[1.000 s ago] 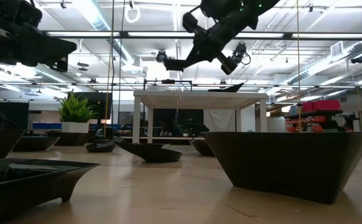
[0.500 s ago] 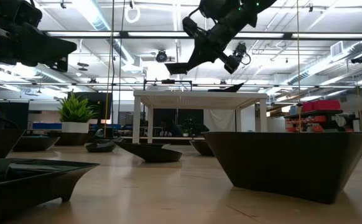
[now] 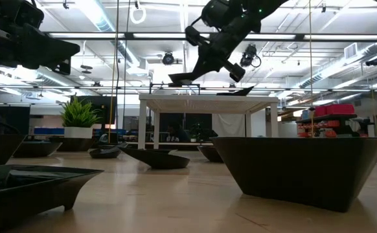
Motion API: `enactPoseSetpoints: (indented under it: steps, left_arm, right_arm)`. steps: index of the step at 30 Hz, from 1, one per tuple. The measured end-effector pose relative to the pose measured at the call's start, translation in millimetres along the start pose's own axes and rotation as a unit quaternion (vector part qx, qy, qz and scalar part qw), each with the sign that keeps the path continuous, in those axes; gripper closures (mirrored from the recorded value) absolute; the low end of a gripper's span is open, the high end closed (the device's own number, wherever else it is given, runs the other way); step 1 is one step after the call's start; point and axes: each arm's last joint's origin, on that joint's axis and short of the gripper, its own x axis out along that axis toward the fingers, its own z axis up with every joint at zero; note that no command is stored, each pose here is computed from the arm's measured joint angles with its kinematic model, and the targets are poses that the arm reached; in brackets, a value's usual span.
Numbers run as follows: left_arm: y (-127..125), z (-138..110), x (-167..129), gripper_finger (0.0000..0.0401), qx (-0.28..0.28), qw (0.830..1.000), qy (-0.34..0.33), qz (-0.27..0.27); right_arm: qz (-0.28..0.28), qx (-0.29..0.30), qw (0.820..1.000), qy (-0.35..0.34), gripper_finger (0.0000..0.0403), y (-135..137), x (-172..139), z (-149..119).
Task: Pick & Place Mini shaped plates
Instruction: Put the square plate on the shelf
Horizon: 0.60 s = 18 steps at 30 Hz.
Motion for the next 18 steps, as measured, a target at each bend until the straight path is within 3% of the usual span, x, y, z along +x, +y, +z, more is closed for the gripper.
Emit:
enactPoseSetpoints:
  steps: [18]
  left_arm:
    - [0, 0, 0, 0.0398, 0.000, 1.000, 0.000, 0.000]
  right_arm:
    - [-0.016, 0.006, 1.000, 0.024, 0.0397, -6, 16, 2]
